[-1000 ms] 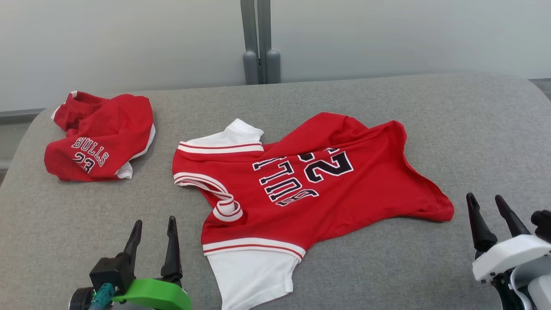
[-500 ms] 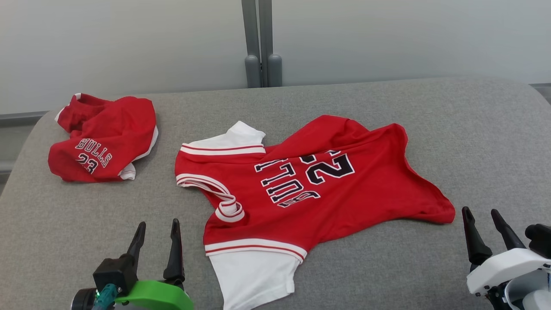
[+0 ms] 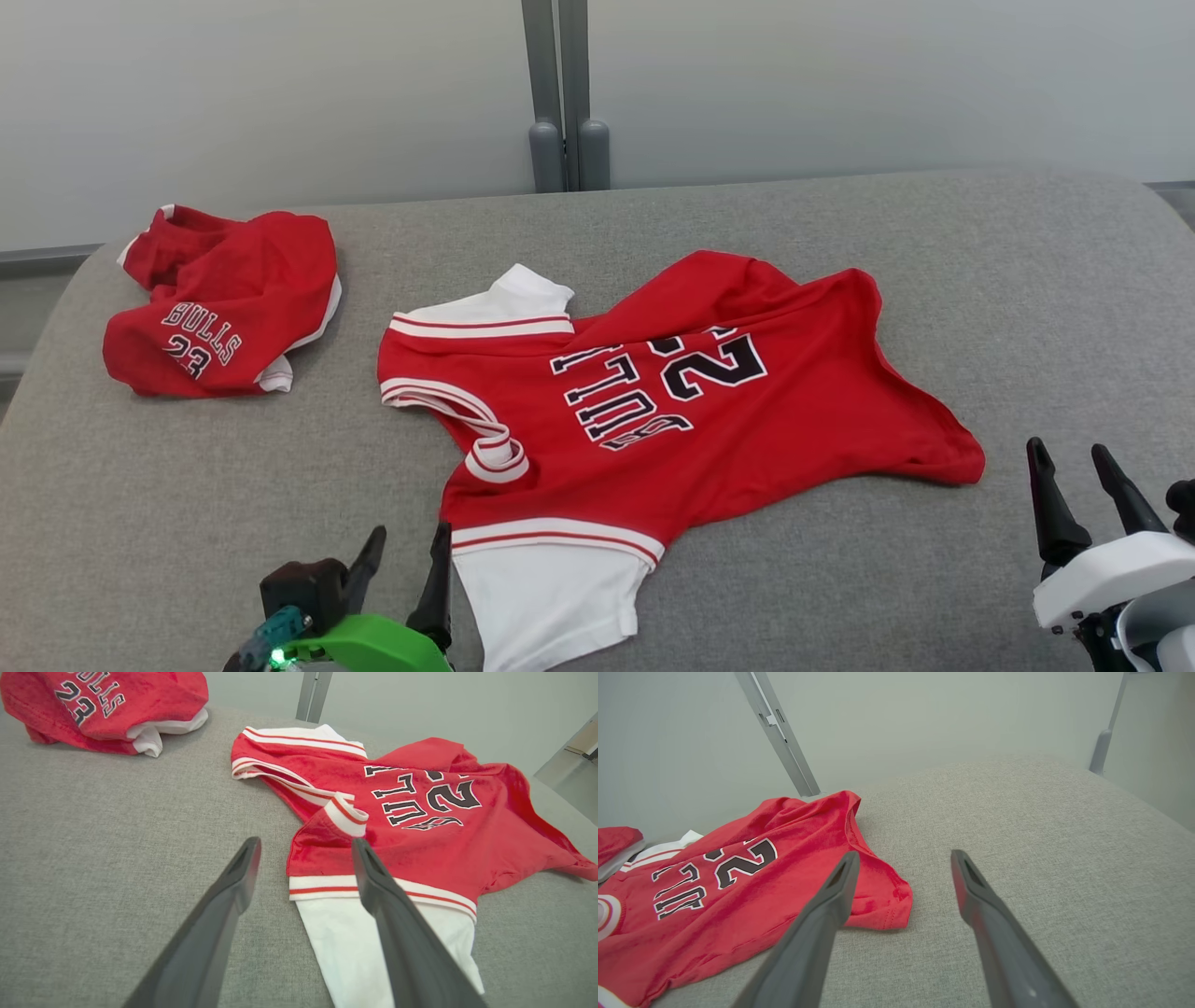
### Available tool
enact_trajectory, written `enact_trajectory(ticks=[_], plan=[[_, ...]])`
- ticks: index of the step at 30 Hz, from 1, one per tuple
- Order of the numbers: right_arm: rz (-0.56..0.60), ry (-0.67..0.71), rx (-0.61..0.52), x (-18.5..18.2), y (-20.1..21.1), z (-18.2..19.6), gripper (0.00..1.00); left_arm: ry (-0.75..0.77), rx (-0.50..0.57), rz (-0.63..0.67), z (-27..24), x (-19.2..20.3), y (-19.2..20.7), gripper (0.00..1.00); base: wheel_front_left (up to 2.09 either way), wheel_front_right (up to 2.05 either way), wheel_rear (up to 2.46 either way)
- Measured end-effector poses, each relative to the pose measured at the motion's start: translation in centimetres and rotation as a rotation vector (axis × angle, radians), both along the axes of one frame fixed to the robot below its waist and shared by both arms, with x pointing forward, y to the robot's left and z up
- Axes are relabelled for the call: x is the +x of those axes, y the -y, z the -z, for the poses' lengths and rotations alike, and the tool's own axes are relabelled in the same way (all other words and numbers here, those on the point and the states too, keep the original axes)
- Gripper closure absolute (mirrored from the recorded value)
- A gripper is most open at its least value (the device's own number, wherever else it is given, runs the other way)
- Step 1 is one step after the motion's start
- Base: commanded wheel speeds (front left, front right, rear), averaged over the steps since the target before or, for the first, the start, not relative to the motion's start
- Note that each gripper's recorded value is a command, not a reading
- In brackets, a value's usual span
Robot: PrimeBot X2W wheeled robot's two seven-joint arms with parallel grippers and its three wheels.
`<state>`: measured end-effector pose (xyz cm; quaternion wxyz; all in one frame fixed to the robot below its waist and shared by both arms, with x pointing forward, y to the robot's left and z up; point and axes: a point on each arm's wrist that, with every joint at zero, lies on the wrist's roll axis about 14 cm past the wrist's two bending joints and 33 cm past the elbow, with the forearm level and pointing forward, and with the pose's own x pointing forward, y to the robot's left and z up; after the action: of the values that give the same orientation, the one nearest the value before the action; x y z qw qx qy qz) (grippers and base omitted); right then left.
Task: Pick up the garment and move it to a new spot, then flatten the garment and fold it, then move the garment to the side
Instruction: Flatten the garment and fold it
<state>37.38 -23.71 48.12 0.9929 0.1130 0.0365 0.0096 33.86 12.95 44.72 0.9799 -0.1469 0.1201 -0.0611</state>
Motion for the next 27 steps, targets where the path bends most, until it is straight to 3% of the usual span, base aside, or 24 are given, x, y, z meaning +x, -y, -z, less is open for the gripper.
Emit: enact_trajectory(ticks=[6,11,20,22,23,24,27], plan=[[0.006,-0.011,0.001,0.2,0.0,0.2,0.0,-0.229,-0.039,0.079,3.8,-0.8,1.2,0.0,0.0,0.0,0.0],[0.011,-0.021,-0.001,0.4,0.2,0.4,0.0,-0.355,0.005,0.132,5.7,0.3,1.2,0.0,0.0,0.0,0.0],[0.041,-0.04,-0.009,0.2,1.5,0.9,0.0,-0.431,0.006,0.193,7.3,1.7,2.3,0.0,0.0,0.0,0.0],[0.044,-0.045,-0.01,0.1,1.6,1.1,0.0,-0.433,-0.003,0.2,7.5,1.9,2.6,0.51,0.0,0.0,0.0],[0.045,-0.047,-0.01,0.1,1.6,1.1,0.0,-0.434,-0.002,0.205,7.5,2.0,2.7,0.88,0.0,0.0,0.0],[0.046,-0.048,-0.01,0.1,1.6,1.2,0.0,-0.43,-0.002,0.205,7.5,2.1,2.8,1.0,0.0,0.0,0.0],[0.044,-0.049,-0.01,0.2,1.6,1.2,0.0,-0.426,-0.003,0.183,7.7,2.1,2.2,1.0,0.0,0.0,0.0]])
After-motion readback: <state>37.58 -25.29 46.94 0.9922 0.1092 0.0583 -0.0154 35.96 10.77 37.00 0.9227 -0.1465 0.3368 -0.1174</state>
